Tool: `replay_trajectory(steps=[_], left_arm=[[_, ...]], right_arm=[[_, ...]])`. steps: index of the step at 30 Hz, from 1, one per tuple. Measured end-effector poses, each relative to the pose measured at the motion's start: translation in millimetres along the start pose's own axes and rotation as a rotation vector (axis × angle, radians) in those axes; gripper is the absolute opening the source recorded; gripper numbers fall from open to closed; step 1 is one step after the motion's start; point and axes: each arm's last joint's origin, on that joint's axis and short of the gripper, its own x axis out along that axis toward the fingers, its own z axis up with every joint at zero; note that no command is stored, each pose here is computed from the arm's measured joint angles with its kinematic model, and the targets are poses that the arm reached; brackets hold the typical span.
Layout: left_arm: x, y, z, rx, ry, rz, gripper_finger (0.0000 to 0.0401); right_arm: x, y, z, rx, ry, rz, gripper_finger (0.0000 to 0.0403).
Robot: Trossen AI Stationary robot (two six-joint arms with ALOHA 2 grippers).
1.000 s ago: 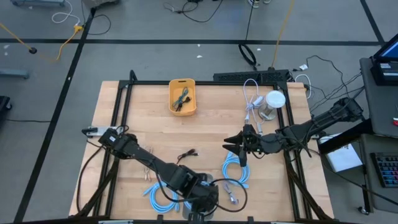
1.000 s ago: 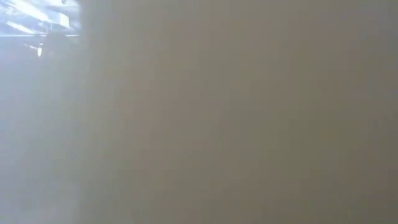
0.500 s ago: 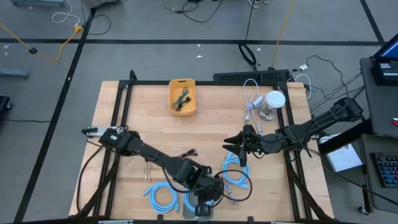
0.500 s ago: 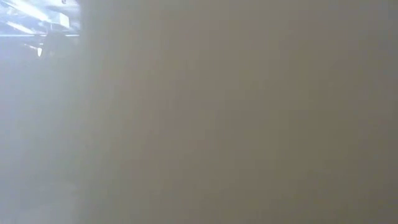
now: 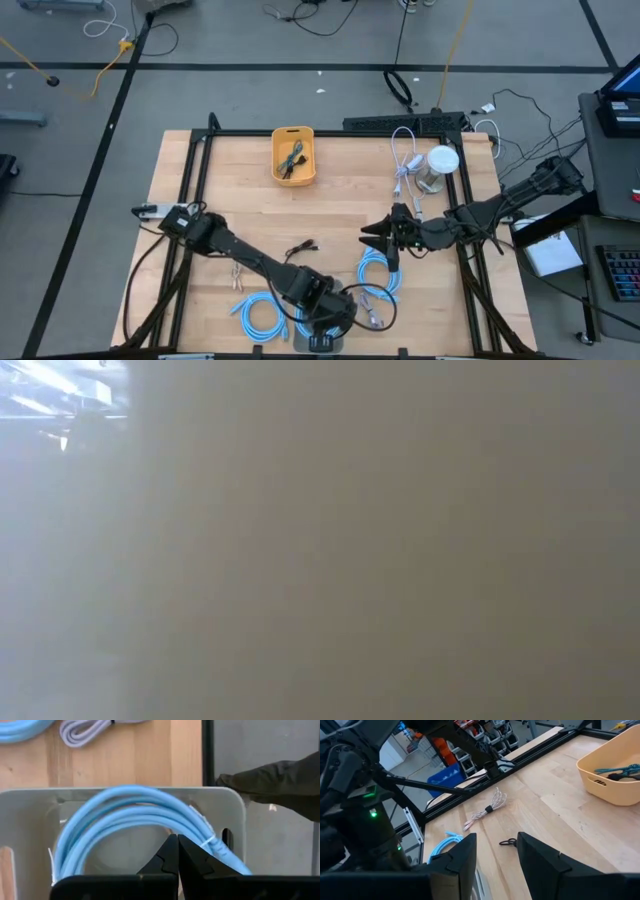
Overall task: Pick & Place USB Port
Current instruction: Put the top blue video cable into the gray bin
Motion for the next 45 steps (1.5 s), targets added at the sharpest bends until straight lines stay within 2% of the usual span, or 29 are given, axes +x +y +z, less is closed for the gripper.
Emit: replay_trajectory(steps=[5,18,29,45], left_arm=[[0,-2,5,-0.003,-0.048,-0.025,0.0000],[0,-2,6,-0.005,-0.054,-0.028,0.0000],[23,1,-3,-0.027,-0.037,-0.064,0.0000],[22,-1,-3,-0.006,-0.049,-0.063,0.0000]], right_arm=[[0,0,0,0.000,-0.001,0.000,0.0134],[0,0,1,0.003,-0.006,0.003,0.0134],[0,1,2,0.009,-0.015,0.010,0.0134],[0,1,2,0.009,-0.018,0.011,0.0134]])
